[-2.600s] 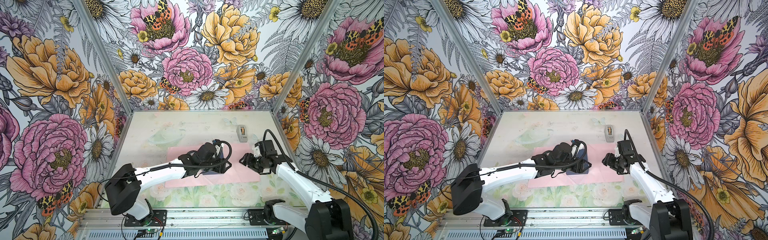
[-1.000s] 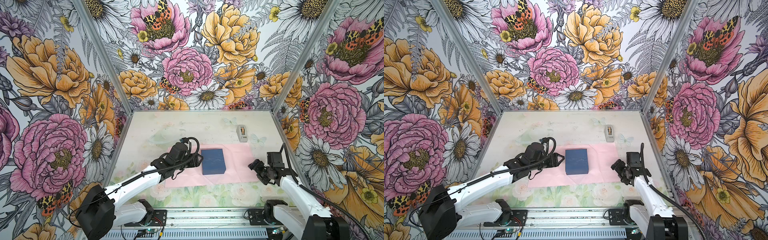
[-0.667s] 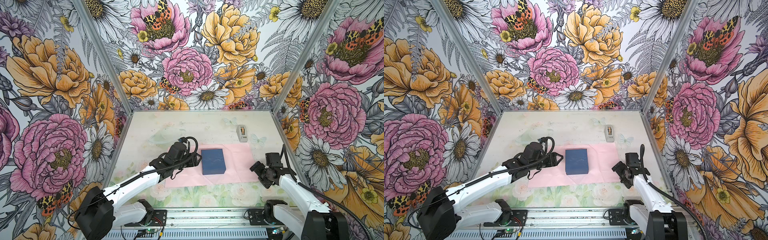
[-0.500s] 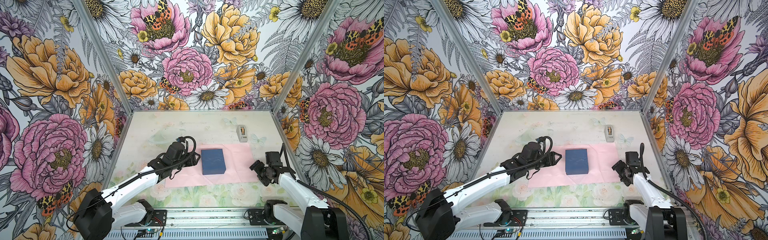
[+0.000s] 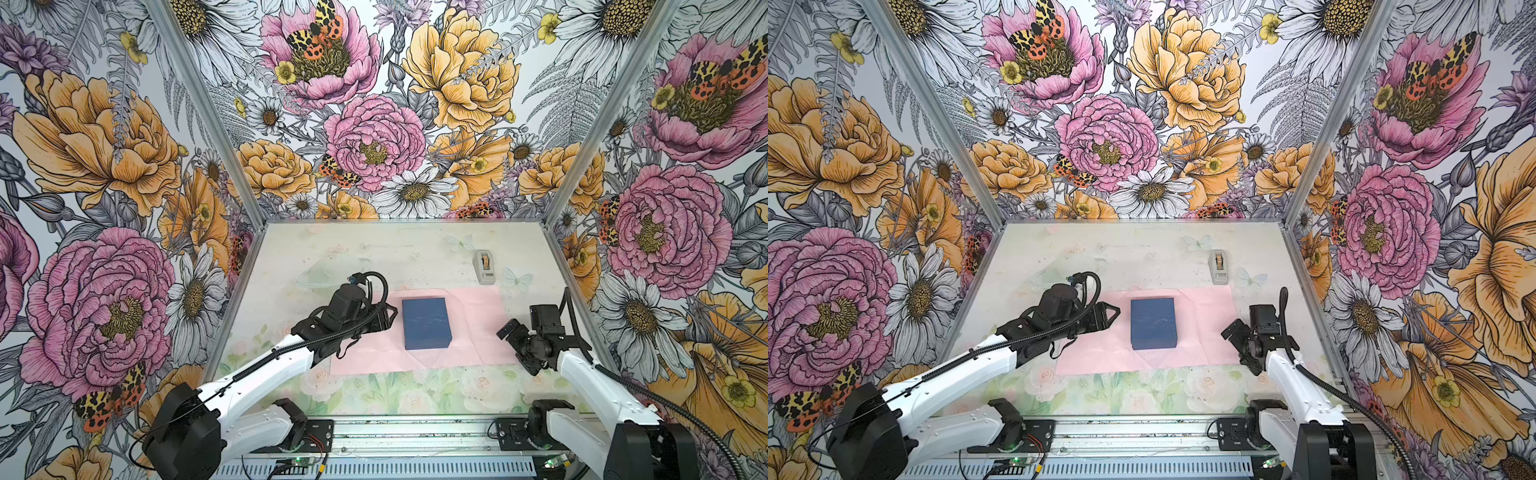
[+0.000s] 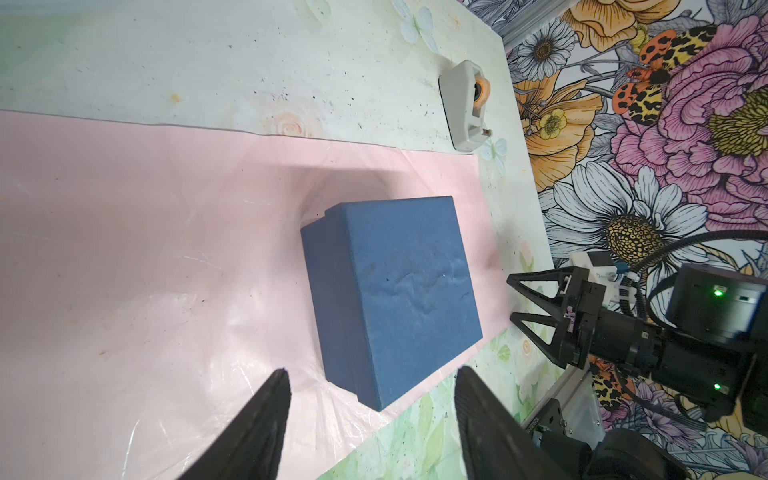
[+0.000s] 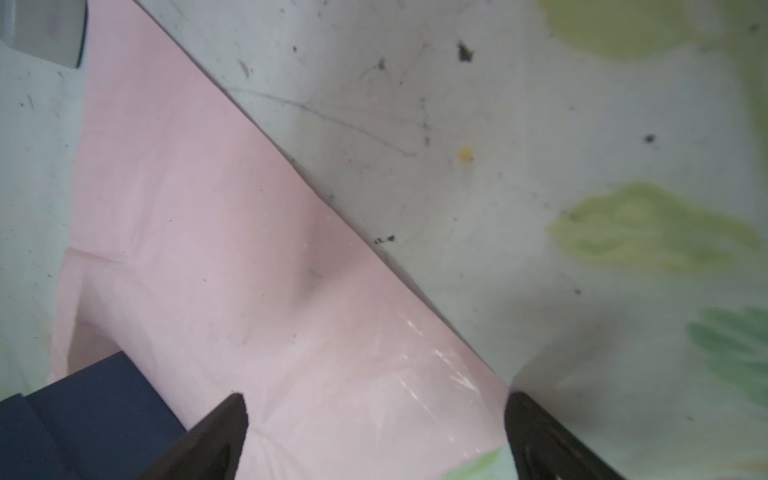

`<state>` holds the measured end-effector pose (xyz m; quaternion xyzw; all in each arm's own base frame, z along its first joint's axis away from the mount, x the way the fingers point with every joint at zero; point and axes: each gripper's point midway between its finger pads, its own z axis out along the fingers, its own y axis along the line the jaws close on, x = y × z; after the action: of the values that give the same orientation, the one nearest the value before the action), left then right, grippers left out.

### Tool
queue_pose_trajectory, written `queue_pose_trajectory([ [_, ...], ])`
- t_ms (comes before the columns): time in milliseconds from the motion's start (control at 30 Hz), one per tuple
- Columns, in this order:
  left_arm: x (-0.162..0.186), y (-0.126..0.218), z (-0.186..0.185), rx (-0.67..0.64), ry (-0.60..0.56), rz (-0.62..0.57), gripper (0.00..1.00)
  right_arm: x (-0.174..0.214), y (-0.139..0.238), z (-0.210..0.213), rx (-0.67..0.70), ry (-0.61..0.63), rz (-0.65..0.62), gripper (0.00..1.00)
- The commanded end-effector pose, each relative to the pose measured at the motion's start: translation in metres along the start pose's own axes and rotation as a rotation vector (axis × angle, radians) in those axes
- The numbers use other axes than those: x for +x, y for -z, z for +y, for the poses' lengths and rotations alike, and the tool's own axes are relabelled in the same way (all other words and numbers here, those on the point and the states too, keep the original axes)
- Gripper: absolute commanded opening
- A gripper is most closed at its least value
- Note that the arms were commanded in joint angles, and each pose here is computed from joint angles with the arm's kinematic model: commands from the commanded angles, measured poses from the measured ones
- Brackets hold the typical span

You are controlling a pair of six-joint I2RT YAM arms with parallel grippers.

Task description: Wrap the gift box in paper

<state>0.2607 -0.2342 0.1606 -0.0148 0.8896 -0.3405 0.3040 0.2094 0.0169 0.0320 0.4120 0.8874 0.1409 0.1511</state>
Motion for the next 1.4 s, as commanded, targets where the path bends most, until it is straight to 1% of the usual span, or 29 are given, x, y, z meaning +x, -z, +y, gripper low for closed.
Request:
queue_pose_trajectory([
  [0,0.000,0.002,0.010,-0.026,-0.002,-0.012,0.65,0.008,0.000,-0.026,0.120,-0.011,0.018,0.99],
  [100,0.000,0.002,0.011,-0.029,-0.002,-0.011,0.65,0.011,-0.002,-0.029,0.132,-0.006,0.032,0.99],
  [200,-0.001,0.003,0.012,-0.028,0.001,-0.015,0.65,0.015,-0.005,-0.026,0.115,0.000,0.055,0.99],
  [300,-0.001,0.003,0.014,-0.030,0.004,-0.018,0.65,0.020,-0.010,-0.006,0.010,0.007,0.095,0.95],
  [433,-0.001,0.003,0.015,-0.028,0.004,-0.015,0.65,0.020,-0.011,0.023,-0.141,0.013,0.115,0.90],
  [600,-0.002,0.004,0.014,-0.026,0.001,-0.019,0.65,0.006,-0.001,0.057,-0.288,0.107,0.067,0.87],
  [700,-0.003,0.004,0.013,-0.024,-0.002,-0.021,0.65,-0.006,0.007,0.070,-0.339,0.176,0.011,0.84],
  [833,-0.005,0.004,0.012,-0.024,-0.006,-0.026,0.65,-0.018,0.017,0.080,-0.377,0.243,-0.033,0.80],
  [1033,-0.007,0.005,0.010,-0.021,-0.010,-0.026,0.65,-0.021,0.017,0.089,-0.418,0.250,0.018,0.70],
  [1133,-0.009,0.005,0.009,-0.021,-0.012,-0.030,0.65,-0.026,0.020,0.094,-0.427,0.276,0.009,0.68],
  [1267,-0.009,0.005,0.010,-0.025,-0.013,-0.030,0.65,-0.034,0.019,0.094,-0.416,0.263,0.018,0.65],
  [1367,-0.009,0.005,0.011,-0.029,-0.012,-0.030,0.65,-0.031,0.013,0.084,-0.357,0.249,0.059,0.62],
])
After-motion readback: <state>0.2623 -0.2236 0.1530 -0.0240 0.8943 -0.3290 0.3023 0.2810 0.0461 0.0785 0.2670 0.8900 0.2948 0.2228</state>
